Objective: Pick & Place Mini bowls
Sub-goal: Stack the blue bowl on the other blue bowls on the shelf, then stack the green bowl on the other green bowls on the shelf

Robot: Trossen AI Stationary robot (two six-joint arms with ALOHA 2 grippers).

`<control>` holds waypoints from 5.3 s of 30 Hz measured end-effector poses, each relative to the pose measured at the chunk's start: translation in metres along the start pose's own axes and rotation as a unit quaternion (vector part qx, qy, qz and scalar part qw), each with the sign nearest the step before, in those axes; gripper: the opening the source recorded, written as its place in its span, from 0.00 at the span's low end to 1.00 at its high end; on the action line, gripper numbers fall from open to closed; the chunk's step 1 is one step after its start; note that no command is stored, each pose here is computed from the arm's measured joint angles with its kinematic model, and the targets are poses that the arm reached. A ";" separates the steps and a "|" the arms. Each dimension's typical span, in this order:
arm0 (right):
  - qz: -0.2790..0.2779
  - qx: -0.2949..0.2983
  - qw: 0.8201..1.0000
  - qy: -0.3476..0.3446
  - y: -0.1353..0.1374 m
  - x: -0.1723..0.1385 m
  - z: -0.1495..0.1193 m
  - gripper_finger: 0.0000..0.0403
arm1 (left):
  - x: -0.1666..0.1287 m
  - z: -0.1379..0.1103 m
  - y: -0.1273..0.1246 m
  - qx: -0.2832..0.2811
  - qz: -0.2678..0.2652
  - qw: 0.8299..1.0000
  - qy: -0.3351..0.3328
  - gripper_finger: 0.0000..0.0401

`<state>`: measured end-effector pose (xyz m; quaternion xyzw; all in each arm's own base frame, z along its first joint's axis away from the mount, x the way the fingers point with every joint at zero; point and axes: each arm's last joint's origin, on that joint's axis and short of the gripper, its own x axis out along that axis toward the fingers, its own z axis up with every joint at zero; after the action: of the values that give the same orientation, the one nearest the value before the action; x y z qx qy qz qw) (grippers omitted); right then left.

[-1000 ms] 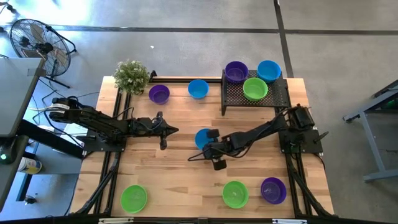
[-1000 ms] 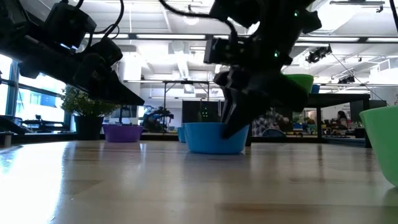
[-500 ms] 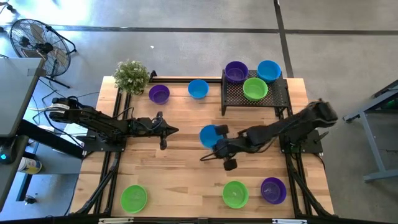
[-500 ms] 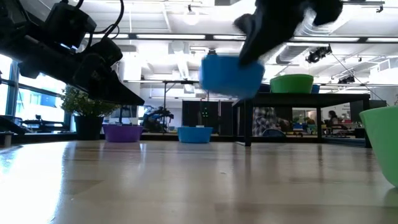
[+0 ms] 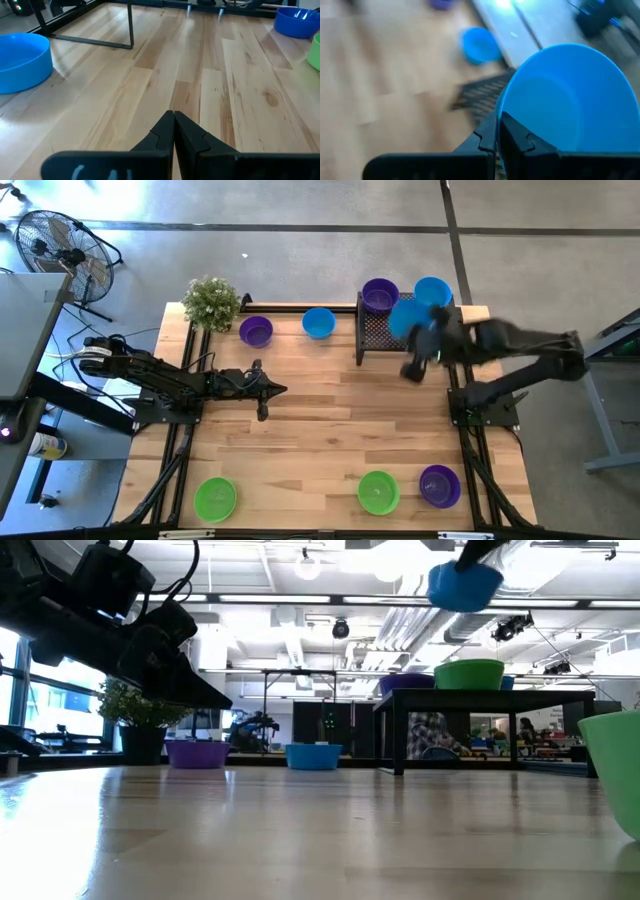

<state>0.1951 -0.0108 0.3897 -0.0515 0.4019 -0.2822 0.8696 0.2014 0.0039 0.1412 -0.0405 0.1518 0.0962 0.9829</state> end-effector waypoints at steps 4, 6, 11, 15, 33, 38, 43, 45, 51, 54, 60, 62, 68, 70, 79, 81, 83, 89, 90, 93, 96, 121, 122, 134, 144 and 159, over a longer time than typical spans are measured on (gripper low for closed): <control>-0.039 0.042 0.998 0.037 -0.048 0.015 0.000 0.01 | 0.000 0.000 0.000 0.000 0.000 1.000 0.000 0.01; -0.046 0.063 0.995 0.062 -0.070 0.024 -0.004 0.01 | 0.000 0.000 0.000 0.000 0.000 1.000 0.000 0.01; -0.063 0.098 0.987 0.109 -0.113 0.042 -0.014 0.01 | 0.000 0.000 0.000 0.002 0.000 1.000 0.000 0.01; -0.063 0.113 0.984 0.125 -0.135 0.052 -0.023 0.01 | 0.000 0.000 0.000 0.002 0.000 1.000 0.000 0.01; -0.033 0.124 0.981 0.145 -0.171 0.099 -0.061 0.01 | 0.000 0.000 0.000 0.002 0.004 1.000 -0.001 0.01; -0.023 0.122 0.979 0.161 -0.172 0.116 -0.060 0.01 | 0.000 0.000 0.000 0.002 0.004 1.000 -0.001 0.01; -0.022 0.130 0.975 0.180 -0.172 0.122 -0.062 0.02 | 0.000 0.000 0.000 0.002 0.005 1.000 0.000 0.01; -0.021 0.130 0.975 0.179 -0.172 0.122 -0.062 0.05 | 0.000 0.000 0.000 0.002 0.005 1.000 0.000 0.01; -0.011 0.116 0.978 0.174 -0.164 0.121 -0.057 0.19 | 0.000 0.000 0.000 0.002 0.005 1.000 -0.001 0.01; -0.020 0.108 0.980 0.163 -0.160 0.113 -0.055 0.24 | 0.000 0.000 0.000 0.002 0.005 1.000 -0.001 0.01; -0.016 0.111 0.986 0.123 -0.148 0.081 -0.052 0.23 | 0.000 0.000 0.000 0.002 0.005 1.000 0.001 0.01; -0.003 0.119 0.988 0.094 -0.140 0.066 -0.049 0.18 | 0.000 -0.001 0.000 0.003 0.005 1.000 0.002 0.01; 0.051 0.112 0.985 -0.120 -0.103 0.046 -0.049 0.02 | 0.000 -0.003 0.001 0.005 0.006 1.000 0.014 0.01; 0.076 0.101 0.975 -0.181 -0.087 0.049 -0.058 0.01 | 0.000 -0.003 0.000 0.005 0.000 1.000 0.017 0.01; 0.148 0.080 0.916 -0.365 -0.026 0.076 -0.098 0.01 | 0.001 -0.004 -0.001 -0.007 -0.010 0.999 0.034 0.01; 0.160 0.072 0.910 -0.376 -0.014 0.081 -0.104 0.00 | 0.003 -0.002 -0.003 -0.002 -0.028 0.998 0.054 0.01; 0.165 0.065 0.909 -0.377 -0.003 0.084 -0.110 0.00 | 0.006 0.002 -0.009 0.011 -0.052 0.996 0.074 0.01; 0.160 0.039 0.913 -0.373 0.024 0.083 -0.120 0.00 | 0.008 0.028 -0.049 0.094 -0.098 0.980 0.148 0.00; 0.166 0.034 0.911 -0.377 0.028 0.081 -0.120 0.00 | 0.007 0.035 -0.057 0.106 -0.103 0.976 0.161 0.00; 0.180 0.017 0.905 -0.386 0.038 0.074 -0.121 0.00 | -0.004 0.055 -0.087 0.127 -0.133 0.962 0.202 0.00; 0.179 0.003 0.903 -0.390 0.046 0.069 -0.123 0.00 | -0.025 0.074 -0.116 0.127 -0.164 0.947 0.247 0.00; 0.170 -0.021 0.910 -0.378 0.063 0.071 -0.123 0.01 | -0.087 0.019 -0.216 0.051 -0.078 0.842 0.531 0.41; 0.170 -0.021 0.910 -0.378 0.063 0.071 -0.123 0.01 | -0.086 0.017 -0.217 0.051 -0.078 0.842 0.532 0.41; 0.169 -0.024 0.909 -0.380 0.063 0.071 -0.123 0.01 | -0.081 0.012 -0.225 0.065 -0.111 0.841 0.525 0.22; 0.168 -0.030 0.909 -0.381 0.063 0.071 -0.123 0.01 | -0.073 0.018 -0.219 0.104 -0.118 0.854 0.496 0.02; 0.168 -0.030 0.907 -0.384 0.063 0.071 -0.122 0.01 | 0.045 0.095 -0.110 -0.009 -0.006 0.951 0.308 0.00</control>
<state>0.1710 0.0210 0.2401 -0.1134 0.0475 -0.0779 0.9893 0.2932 -0.0855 0.2238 -0.0783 0.4461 0.0750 0.8884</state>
